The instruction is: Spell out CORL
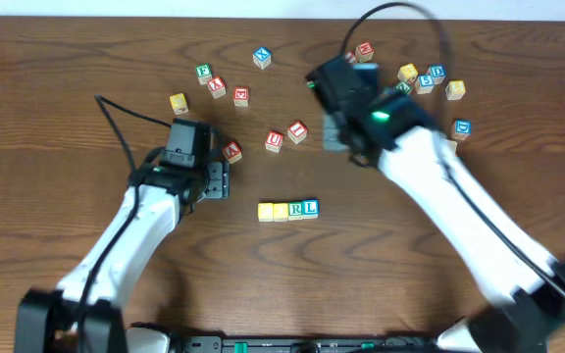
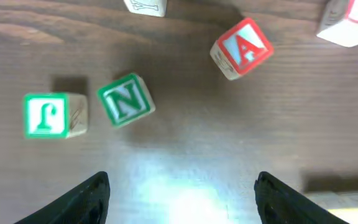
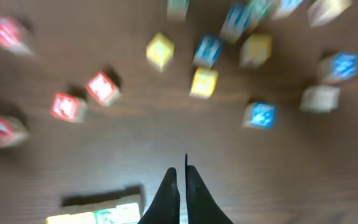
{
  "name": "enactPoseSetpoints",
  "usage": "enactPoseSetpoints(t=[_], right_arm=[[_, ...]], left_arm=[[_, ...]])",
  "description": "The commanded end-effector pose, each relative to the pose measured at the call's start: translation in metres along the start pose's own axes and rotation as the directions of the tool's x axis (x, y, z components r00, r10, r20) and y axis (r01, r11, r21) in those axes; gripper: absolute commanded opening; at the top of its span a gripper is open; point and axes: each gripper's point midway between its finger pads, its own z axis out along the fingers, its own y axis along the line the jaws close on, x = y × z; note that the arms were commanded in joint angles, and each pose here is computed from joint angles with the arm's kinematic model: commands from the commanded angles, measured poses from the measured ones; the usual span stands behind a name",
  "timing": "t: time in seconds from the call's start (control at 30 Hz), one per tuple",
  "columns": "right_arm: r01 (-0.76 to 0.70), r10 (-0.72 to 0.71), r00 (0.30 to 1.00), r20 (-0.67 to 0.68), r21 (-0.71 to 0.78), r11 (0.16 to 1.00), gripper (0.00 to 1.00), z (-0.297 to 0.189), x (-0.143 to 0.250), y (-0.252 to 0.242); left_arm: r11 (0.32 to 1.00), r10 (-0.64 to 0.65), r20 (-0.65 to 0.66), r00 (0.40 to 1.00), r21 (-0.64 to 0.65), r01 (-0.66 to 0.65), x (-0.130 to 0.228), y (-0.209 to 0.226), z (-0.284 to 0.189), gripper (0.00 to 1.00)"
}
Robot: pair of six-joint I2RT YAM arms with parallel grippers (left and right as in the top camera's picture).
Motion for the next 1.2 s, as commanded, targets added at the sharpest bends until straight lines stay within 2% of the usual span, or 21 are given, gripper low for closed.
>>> enactPoseSetpoints(t=[0.0, 0.03, 0.07, 0.1, 0.13, 0.17, 0.2, 0.27, 0.47, 1.17], right_arm=[[-0.003, 0.005, 0.985, 0.170, -0.012, 1.000, 0.01, -0.066, -0.029, -0.033], [-0.013, 0.013, 0.980, 0.198, -0.003, 1.000, 0.02, -0.078, -0.030, -0.042], [-0.022, 0.020, 0.976, 0.218, 0.009, 1.000, 0.10, -0.088, -0.030, -0.051], [-0.034, 0.025, 0.969, 0.244, 0.032, 0.999, 0.29, -0.102, -0.029, -0.063], [-0.039, 0.026, 0.967, 0.254, 0.044, 0.998, 0.42, -0.107, -0.028, -0.069], [-0.042, 0.027, 0.965, 0.261, 0.053, 0.998, 0.88, -0.114, -0.026, -0.076], [-0.041, 0.024, 0.965, 0.262, 0.057, 0.998, 0.99, -0.118, -0.023, -0.079], [-0.014, -0.004, 0.969, 0.246, 0.072, 0.997, 0.99, -0.121, -0.017, -0.084], [0.000, -0.018, 0.976, 0.218, 0.083, 0.997, 0.99, -0.120, -0.011, -0.086], [0.002, -0.018, 0.977, 0.214, 0.078, 0.997, 0.99, -0.119, -0.010, -0.085]], left_arm=[[0.997, -0.068, 0.154, 0.986, 0.053, 0.061, -0.027, -0.004, -0.053, 0.73], [0.995, -0.082, 0.194, 0.978, 0.066, 0.071, -0.030, -0.004, -0.067, 0.73], [0.994, -0.088, 0.233, 0.968, 0.078, 0.071, -0.034, -0.004, -0.081, 0.73], [0.993, -0.096, 0.309, 0.946, 0.099, 0.068, -0.039, -0.003, -0.107, 0.73], [0.992, -0.101, 0.351, 0.931, 0.111, 0.066, -0.041, -0.003, -0.122, 0.73], [0.990, -0.108, 0.406, 0.907, 0.127, 0.061, -0.043, -0.003, -0.141, 0.73], [0.989, -0.115, 0.450, 0.886, 0.140, 0.057, -0.044, -0.002, -0.157, 0.73], [0.985, -0.130, 0.542, 0.830, 0.166, 0.045, -0.044, 0.000, -0.191, 0.73], [0.981, -0.145, 0.619, 0.771, 0.190, 0.032, -0.035, 0.003, -0.226, 0.73], [0.982, -0.140, 0.597, 0.790, 0.183, 0.036, -0.027, 0.005, -0.222, 0.73]])
